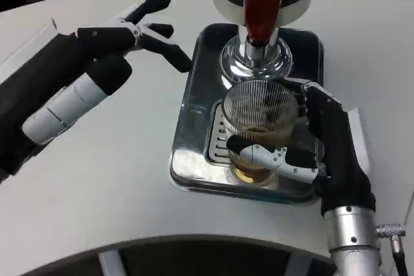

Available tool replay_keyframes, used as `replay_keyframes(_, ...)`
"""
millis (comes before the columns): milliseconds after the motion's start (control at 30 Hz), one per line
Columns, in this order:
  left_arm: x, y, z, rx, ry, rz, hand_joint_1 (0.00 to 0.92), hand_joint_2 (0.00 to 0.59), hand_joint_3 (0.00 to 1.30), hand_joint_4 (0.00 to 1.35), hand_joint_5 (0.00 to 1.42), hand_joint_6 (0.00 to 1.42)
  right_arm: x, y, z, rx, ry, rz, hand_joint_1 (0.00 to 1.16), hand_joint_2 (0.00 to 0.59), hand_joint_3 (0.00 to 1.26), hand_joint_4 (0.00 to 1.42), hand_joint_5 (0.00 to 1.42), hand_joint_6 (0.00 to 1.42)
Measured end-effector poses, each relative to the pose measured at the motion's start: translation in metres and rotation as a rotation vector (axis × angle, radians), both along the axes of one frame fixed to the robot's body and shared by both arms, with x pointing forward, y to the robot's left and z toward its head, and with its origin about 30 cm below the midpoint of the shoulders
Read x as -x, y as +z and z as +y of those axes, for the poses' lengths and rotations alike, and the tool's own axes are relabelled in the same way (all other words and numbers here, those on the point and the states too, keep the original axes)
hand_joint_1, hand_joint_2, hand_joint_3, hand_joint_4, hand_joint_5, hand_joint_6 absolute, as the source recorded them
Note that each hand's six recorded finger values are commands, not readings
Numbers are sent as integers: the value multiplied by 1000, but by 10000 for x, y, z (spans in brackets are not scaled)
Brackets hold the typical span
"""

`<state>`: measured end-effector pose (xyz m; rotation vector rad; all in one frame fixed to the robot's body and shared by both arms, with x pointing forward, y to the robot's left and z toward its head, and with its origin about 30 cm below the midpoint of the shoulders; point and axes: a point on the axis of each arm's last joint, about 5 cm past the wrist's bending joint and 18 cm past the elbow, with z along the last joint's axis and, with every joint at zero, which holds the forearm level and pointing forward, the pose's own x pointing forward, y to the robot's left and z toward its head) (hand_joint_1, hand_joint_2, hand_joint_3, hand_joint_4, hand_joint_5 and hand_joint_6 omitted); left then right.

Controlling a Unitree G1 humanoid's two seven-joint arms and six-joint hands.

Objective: Grasp the cup under the faucet to collect the drink, then remove the cup.

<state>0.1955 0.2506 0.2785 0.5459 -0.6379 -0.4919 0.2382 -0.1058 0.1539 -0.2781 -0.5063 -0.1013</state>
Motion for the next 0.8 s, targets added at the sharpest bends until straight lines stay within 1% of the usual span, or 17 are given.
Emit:
replay_keyframes(200, 56, -70, 39, 24, -2, 33, 0, 76, 541, 193, 224, 199, 104, 93, -23, -11, 15, -33, 991, 179, 632, 695, 826, 752)
replay_keyframes(300, 76, -89, 53, 30, 0, 42, 0, 76, 535, 228, 246, 213, 151, 116, -33, -13, 20, -34, 991, 179, 632, 695, 826, 752)
replay_keyframes(467, 100, -115, 73, 50, -7, 55, 0, 75, 526, 279, 271, 239, 221, 131, -46, -19, 26, -27, 991, 179, 632, 695, 826, 752)
replay_keyframes(700, 125, -125, 107, 57, 8, 59, 0, 75, 521, 289, 290, 252, 316, 174, -61, -30, 39, -31, 990, 179, 629, 695, 826, 751)
replay_keyframes(800, 160, -143, 137, 56, 25, 65, 0, 75, 520, 291, 291, 253, 368, 198, -70, -27, 53, -33, 990, 179, 627, 695, 826, 751)
